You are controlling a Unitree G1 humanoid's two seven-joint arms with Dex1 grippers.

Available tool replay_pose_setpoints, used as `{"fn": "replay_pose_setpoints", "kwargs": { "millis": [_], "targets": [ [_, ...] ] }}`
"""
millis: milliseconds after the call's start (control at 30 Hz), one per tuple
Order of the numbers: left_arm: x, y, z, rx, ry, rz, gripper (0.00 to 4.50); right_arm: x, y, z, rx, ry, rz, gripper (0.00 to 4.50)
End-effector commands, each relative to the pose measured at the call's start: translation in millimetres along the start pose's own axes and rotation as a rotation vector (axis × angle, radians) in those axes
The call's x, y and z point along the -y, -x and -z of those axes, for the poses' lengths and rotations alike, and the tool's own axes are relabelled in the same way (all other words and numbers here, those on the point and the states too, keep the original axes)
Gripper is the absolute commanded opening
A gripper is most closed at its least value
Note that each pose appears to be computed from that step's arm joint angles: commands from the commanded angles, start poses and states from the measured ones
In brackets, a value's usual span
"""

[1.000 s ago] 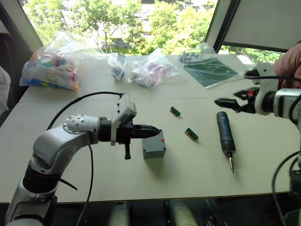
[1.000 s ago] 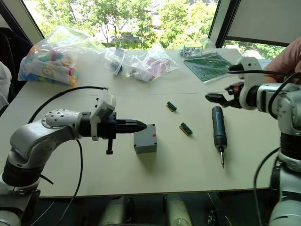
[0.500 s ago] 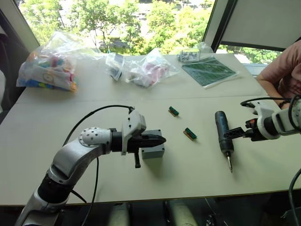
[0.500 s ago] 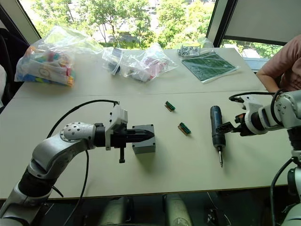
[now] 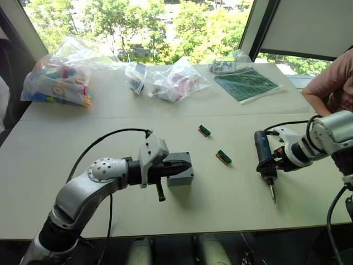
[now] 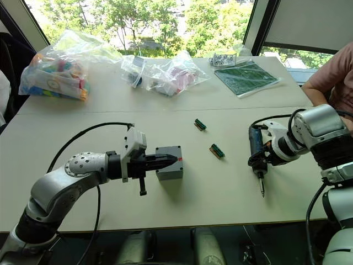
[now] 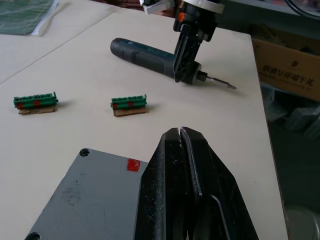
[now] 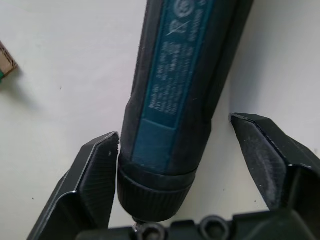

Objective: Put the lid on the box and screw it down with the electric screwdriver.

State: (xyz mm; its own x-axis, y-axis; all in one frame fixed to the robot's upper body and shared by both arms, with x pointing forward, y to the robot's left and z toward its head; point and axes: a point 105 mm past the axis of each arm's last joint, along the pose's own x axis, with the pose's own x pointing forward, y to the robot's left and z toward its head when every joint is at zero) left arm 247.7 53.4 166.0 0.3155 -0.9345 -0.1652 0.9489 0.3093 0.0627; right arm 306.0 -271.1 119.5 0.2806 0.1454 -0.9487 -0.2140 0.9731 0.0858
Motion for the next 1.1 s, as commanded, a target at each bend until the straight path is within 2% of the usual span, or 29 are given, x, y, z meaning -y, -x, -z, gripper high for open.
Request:
{"fn": "replay_pose_setpoints", "kwargs": {
  "millis": [33,67,200,300,400,500,567,600,633,667,733,800,867,967,1100],
  "targets": [
    [-1.3,1.9,-9.9,0.031,-0.037,-0.016,0.00,-4.5,2.2,-5.2,0.018,0.011,-0.015,2.03],
    [-1.8,2.0,-9.7,0.032,-0.036,-0.015,0.00,-5.3,1.7,-6.0,0.021,0.009,-0.019,1.78],
    [-8.4,5.0,-8.1,0.022,-0.037,-0.016,0.00,-1.5,9.4,-18.0,0.085,-0.015,-0.018,1.77],
    [-22.0,13.6,-8.5,0.013,-0.034,-0.035,0.00,9.8,41.3,-61.6,0.325,-0.073,-0.028,1.77],
    [-35.1,23.7,-11.2,0.017,-0.023,-0.055,0.00,13.8,79.8,-108.9,0.639,-0.101,-0.053,1.77],
    [-41.8,27.3,-14.2,0.024,-0.014,-0.059,0.00,13.4,109.3,-136.0,0.881,-0.050,-0.048,1.77],
    [-50.9,35.7,-15.1,0.026,0.015,-0.062,0.00,-4.6,151.5,-159.8,1.162,-0.091,-0.166,1.77],
    [-52.7,36.2,-14.4,0.004,0.027,-0.046,0.00,-37.1,175.3,-163.5,1.336,-0.060,-0.392,1.77],
    [-53.5,36.2,-13.9,-0.014,0.034,-0.034,0.00,-54.8,192.9,-158.2,1.453,-0.042,-0.545,1.77],
    [-53.9,37.2,-13.2,-0.027,0.036,-0.026,0.00,-66.5,201.2,-151.8,1.516,-0.025,-0.634,1.77],
    [-54.2,39.2,-11.1,-0.047,0.040,-0.012,0.00,-86.0,195.9,-143.2,1.552,0.042,-0.646,1.77],
    [-51.2,34.2,-6.6,-0.082,0.049,0.015,0.00,-130.5,169.3,-123.2,1.500,0.180,-0.761,1.77],
    [-49.3,31.5,-3.6,-0.105,0.049,0.030,0.00,-154.0,155.0,-108.2,1.466,0.246,-0.832,1.77],
    [-49.4,33.2,-1.9,-0.120,0.050,0.035,0.00,-171.8,138.7,-98.0,1.429,0.289,-0.848,1.77],
    [-45.4,23.4,5.6,-0.178,0.025,0.070,0.00,-195.9,100.8,-74.7,1.327,0.351,-0.890,1.77]
  ]
}}
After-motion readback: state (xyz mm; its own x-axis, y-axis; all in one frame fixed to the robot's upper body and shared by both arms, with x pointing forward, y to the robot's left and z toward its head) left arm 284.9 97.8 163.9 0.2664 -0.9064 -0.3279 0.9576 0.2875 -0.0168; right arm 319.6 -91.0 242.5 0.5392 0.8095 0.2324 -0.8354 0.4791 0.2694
